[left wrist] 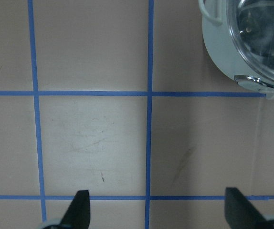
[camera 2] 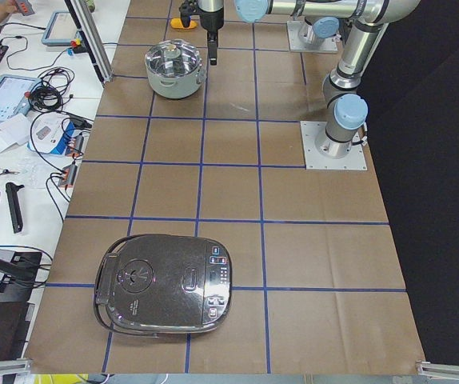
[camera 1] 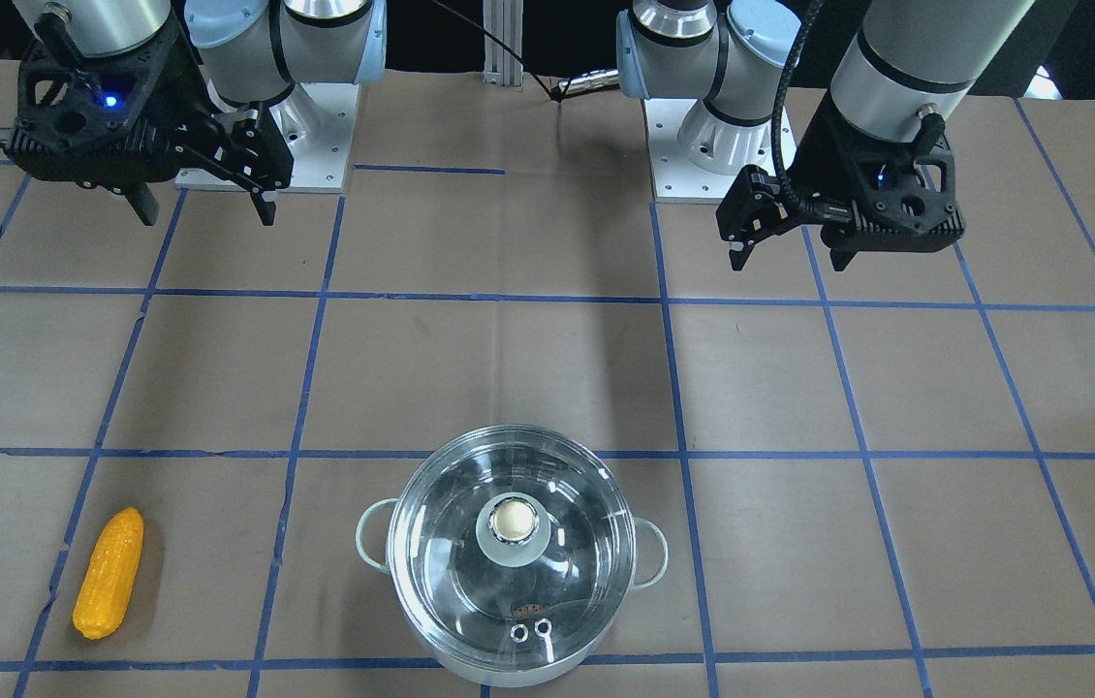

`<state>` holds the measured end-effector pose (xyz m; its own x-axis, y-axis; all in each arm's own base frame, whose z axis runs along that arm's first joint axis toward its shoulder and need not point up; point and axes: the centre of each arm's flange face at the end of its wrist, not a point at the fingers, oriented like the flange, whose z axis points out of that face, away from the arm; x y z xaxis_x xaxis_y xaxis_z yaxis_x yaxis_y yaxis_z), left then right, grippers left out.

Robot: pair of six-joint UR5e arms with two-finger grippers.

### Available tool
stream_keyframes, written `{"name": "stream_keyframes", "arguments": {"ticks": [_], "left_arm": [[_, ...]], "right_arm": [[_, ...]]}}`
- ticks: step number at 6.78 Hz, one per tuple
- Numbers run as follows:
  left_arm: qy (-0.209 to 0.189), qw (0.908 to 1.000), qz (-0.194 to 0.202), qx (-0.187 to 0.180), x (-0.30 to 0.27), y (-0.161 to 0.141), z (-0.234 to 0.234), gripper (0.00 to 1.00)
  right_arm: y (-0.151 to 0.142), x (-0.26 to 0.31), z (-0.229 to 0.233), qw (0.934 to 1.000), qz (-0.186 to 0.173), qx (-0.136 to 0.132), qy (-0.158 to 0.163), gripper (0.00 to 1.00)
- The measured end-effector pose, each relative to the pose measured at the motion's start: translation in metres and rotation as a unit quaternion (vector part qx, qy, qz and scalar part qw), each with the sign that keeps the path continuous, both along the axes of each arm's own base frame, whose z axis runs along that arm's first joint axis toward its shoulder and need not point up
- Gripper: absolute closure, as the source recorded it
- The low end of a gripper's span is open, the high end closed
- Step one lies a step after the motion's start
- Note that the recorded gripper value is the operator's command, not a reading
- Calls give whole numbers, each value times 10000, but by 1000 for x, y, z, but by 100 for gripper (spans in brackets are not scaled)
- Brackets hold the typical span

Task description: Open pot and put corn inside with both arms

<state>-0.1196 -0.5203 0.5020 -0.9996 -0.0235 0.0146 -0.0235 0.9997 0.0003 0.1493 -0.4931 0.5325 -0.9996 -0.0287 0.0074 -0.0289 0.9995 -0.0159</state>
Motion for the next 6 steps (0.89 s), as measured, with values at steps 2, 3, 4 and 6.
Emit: {"name": "stream_keyframes", "arguments": {"ticks": [2,3,4,6], "left_arm": [[17,9998,-110,-192,-24,-55,7,0],[56,9996,-118,-265,-55,-88,-5,0],[106,9992,-97,-370,-94,-119,-26,0],[231,9984,50,-517,-152,-156,-73,0]], "right_arm": [[0,0,0,10000,3,3,0,0],[0,0,0,10000,6,4,0,0],[0,1,-1,10000,11,6,0,0],[0,0,-1,10000,2,7,1,0]]}}
